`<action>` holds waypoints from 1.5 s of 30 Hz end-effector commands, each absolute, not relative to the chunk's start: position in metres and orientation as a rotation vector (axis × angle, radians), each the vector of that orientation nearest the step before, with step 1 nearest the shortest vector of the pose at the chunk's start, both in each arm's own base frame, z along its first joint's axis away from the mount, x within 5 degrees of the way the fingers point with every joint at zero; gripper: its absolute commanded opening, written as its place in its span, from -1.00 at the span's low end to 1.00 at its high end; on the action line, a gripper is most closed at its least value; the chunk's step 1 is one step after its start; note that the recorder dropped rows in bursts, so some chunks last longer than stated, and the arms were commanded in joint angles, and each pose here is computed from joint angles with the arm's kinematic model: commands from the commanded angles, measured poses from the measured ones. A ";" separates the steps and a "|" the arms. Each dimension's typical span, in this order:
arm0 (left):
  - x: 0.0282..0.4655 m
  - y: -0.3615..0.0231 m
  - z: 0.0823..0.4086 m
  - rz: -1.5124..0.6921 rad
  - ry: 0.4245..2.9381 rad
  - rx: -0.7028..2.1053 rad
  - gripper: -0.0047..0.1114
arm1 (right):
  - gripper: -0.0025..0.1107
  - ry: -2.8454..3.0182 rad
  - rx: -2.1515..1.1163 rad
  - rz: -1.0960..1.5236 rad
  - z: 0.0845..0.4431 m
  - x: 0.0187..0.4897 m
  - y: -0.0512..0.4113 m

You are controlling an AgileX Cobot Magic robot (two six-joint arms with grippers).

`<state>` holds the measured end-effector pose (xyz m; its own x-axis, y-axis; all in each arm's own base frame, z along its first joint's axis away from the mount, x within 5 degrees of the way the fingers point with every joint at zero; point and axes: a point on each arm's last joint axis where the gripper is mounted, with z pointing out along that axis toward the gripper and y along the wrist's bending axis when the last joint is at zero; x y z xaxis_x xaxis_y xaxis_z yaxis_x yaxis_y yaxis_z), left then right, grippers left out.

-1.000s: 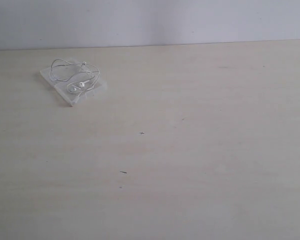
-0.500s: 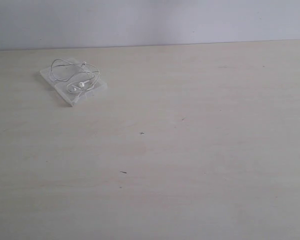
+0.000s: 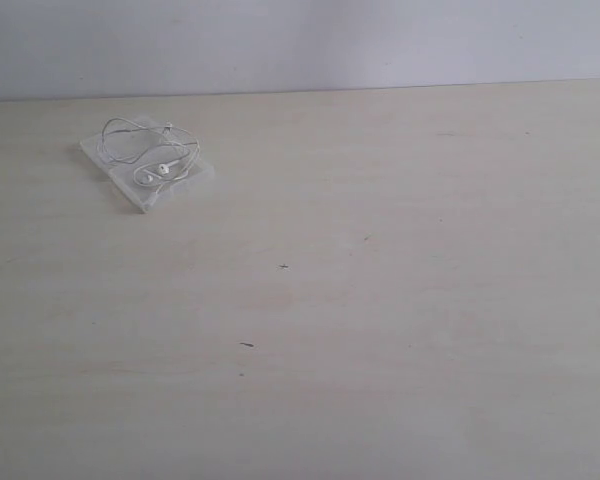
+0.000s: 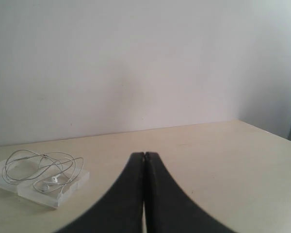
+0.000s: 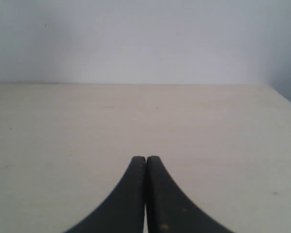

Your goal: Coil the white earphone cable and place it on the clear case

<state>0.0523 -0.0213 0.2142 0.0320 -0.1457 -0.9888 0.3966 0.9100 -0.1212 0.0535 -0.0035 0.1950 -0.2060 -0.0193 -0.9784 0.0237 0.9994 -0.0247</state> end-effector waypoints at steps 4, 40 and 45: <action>0.052 -0.021 0.214 -0.415 1.480 0.207 -0.92 | -0.96 1.792 0.059 0.028 0.185 0.054 -0.002; 0.056 -0.008 0.213 -0.195 1.493 -0.039 -0.92 | -0.96 1.790 0.097 0.084 0.185 0.054 0.000; 0.055 -0.013 0.212 -0.227 1.501 -0.005 -0.92 | -0.96 1.790 0.097 0.084 0.185 0.054 0.000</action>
